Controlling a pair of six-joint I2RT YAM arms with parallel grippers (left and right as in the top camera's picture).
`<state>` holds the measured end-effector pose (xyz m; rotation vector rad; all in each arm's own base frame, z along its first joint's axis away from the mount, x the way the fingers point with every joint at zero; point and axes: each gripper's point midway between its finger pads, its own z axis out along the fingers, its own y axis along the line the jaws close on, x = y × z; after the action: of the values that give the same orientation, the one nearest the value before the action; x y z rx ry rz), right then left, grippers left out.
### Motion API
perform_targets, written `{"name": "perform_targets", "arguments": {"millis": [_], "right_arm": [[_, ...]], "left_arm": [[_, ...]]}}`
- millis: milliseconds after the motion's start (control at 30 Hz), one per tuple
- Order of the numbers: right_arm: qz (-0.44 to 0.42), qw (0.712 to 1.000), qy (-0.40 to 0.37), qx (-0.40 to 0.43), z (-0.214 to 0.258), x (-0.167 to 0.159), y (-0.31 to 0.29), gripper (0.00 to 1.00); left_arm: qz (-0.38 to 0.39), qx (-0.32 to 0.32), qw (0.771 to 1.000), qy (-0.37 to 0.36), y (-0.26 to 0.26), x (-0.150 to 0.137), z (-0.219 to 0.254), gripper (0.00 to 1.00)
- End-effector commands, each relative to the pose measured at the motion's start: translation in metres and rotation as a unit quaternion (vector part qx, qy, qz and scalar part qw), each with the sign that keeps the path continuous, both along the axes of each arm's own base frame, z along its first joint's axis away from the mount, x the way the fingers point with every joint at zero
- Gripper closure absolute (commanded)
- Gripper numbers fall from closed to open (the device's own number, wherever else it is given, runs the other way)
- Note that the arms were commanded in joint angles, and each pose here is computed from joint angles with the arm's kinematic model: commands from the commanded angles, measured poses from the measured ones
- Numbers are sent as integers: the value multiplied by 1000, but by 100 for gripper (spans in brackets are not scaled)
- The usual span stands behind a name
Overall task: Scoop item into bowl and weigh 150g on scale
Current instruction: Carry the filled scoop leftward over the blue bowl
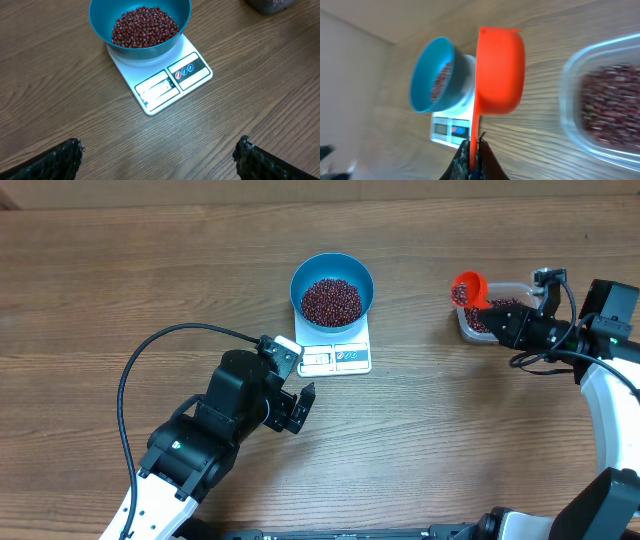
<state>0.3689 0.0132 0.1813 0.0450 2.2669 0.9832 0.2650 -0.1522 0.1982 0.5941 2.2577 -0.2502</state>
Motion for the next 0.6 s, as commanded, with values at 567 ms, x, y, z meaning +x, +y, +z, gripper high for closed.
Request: {"name": "perform_targets", "arguments": {"millis": [567], "right_arm": [[130,987,-98,6,44,8,96,96]], "left_arm": [[-1,-9,1000,4,-4,-1,0,1]]}}
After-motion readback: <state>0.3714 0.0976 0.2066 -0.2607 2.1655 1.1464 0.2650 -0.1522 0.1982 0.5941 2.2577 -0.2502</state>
